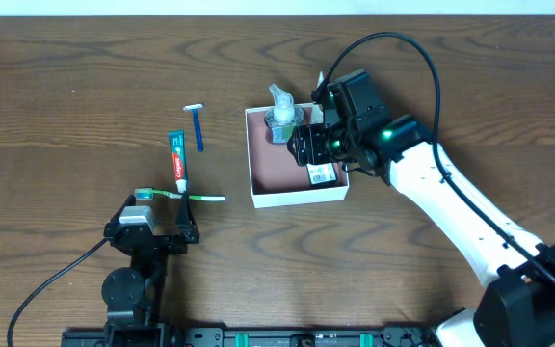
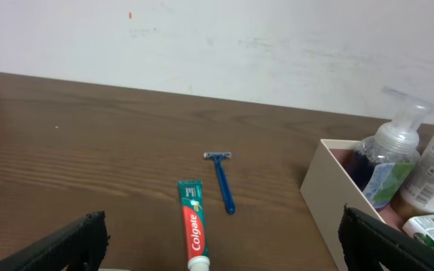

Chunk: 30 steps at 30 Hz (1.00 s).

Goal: Pack container
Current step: 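Lower the soap box into the box's right side and release, then lift the right gripper out and retract it to the right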

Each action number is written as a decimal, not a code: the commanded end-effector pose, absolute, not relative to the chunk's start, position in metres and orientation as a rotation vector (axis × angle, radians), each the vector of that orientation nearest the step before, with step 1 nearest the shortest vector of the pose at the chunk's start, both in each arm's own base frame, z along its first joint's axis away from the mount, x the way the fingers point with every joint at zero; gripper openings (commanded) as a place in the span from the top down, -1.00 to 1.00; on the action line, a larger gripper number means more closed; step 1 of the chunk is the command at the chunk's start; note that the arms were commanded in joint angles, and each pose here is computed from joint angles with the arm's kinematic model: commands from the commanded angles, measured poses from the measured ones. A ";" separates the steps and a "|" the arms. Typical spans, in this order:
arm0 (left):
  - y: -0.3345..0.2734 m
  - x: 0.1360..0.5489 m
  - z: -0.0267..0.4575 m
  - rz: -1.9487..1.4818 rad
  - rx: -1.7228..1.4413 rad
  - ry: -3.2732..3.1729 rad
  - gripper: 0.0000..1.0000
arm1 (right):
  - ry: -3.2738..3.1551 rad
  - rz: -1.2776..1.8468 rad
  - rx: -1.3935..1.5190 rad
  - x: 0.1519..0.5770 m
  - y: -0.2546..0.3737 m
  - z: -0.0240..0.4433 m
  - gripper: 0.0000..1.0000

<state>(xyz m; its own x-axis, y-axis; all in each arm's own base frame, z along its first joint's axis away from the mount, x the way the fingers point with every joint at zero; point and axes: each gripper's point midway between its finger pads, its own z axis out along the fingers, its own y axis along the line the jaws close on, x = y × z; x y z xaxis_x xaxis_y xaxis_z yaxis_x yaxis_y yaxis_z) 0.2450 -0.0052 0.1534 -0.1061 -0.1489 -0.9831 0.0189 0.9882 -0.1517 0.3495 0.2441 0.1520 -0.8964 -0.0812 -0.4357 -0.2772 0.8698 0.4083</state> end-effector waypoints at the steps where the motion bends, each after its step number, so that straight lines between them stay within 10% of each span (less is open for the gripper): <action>1: -0.008 0.244 0.137 -0.157 -0.097 1.726 -0.96 | 2.591 0.653 -0.299 0.350 0.245 0.163 -0.61; 21: -0.008 0.244 0.137 -0.157 -0.097 1.726 -0.96 | 2.414 0.636 -0.401 0.376 0.254 0.185 -0.62; 30: -0.008 0.244 0.137 -0.157 -0.097 1.726 -0.96 | 2.216 0.718 -0.527 0.367 0.260 0.266 -0.64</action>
